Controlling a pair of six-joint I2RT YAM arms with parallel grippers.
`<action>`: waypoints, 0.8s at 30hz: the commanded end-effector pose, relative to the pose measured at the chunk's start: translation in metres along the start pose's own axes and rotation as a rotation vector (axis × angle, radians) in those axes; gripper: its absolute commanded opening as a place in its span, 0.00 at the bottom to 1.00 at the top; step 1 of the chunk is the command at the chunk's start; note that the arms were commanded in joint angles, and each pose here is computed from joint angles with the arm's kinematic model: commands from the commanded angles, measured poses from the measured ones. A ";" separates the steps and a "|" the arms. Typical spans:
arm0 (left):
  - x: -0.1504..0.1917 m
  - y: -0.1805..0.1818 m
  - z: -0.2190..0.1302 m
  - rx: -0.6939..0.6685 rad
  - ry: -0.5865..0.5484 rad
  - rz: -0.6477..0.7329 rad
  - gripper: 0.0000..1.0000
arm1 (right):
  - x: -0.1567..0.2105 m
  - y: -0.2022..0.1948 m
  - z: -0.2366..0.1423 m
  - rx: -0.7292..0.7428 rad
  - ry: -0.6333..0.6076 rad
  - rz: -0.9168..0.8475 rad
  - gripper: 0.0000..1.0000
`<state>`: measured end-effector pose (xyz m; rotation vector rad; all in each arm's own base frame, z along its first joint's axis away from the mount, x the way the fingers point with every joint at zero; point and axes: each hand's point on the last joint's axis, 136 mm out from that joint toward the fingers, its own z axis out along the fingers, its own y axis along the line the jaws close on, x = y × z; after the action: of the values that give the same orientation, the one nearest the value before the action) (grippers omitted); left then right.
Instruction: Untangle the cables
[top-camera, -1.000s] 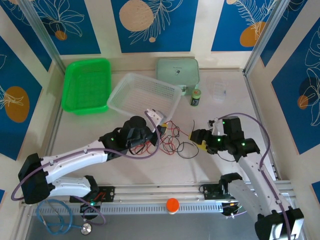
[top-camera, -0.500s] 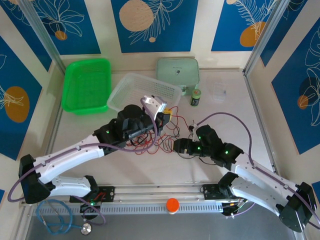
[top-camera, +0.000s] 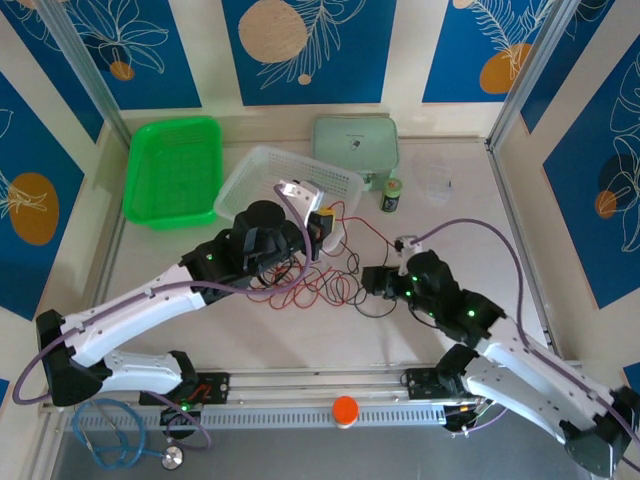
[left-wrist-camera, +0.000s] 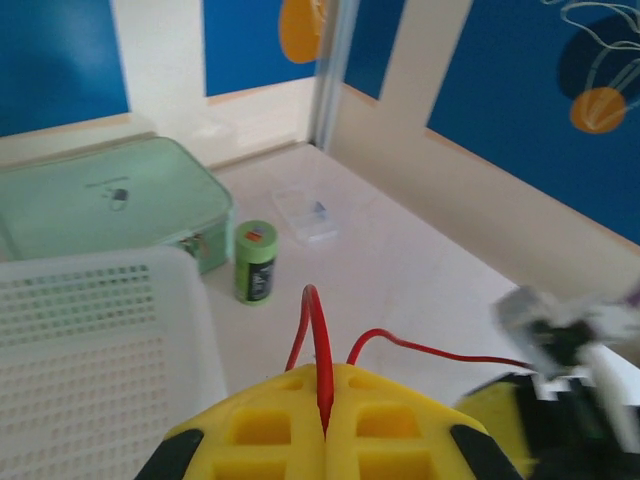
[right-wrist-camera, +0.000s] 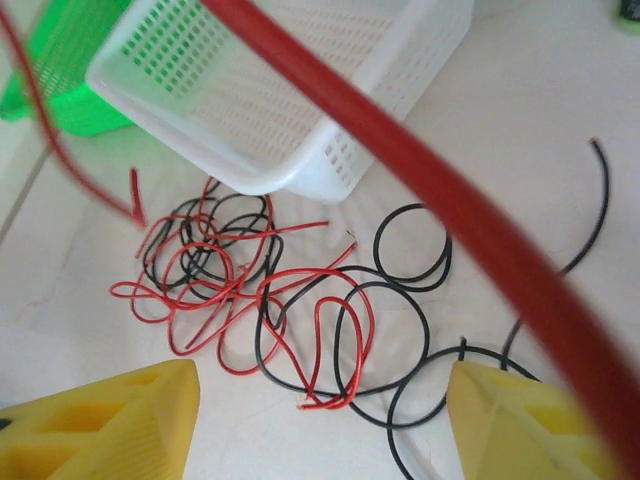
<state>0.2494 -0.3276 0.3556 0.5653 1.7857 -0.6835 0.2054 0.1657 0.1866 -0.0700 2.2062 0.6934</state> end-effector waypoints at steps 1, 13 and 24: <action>-0.013 0.016 -0.004 -0.093 -0.019 0.007 0.00 | -0.003 -0.006 -0.033 -0.002 0.000 0.027 0.66; -0.012 0.007 0.001 -0.051 -0.009 -0.010 0.00 | -0.062 0.066 -0.042 -0.324 0.202 0.687 0.68; -0.007 0.003 0.003 -0.023 -0.010 -0.067 0.00 | -0.086 0.072 -0.009 -0.304 -0.034 0.866 0.79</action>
<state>0.2554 -0.3255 0.3497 0.5245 1.8335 -0.6537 0.2187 0.2138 0.2737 0.6261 2.1772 1.4604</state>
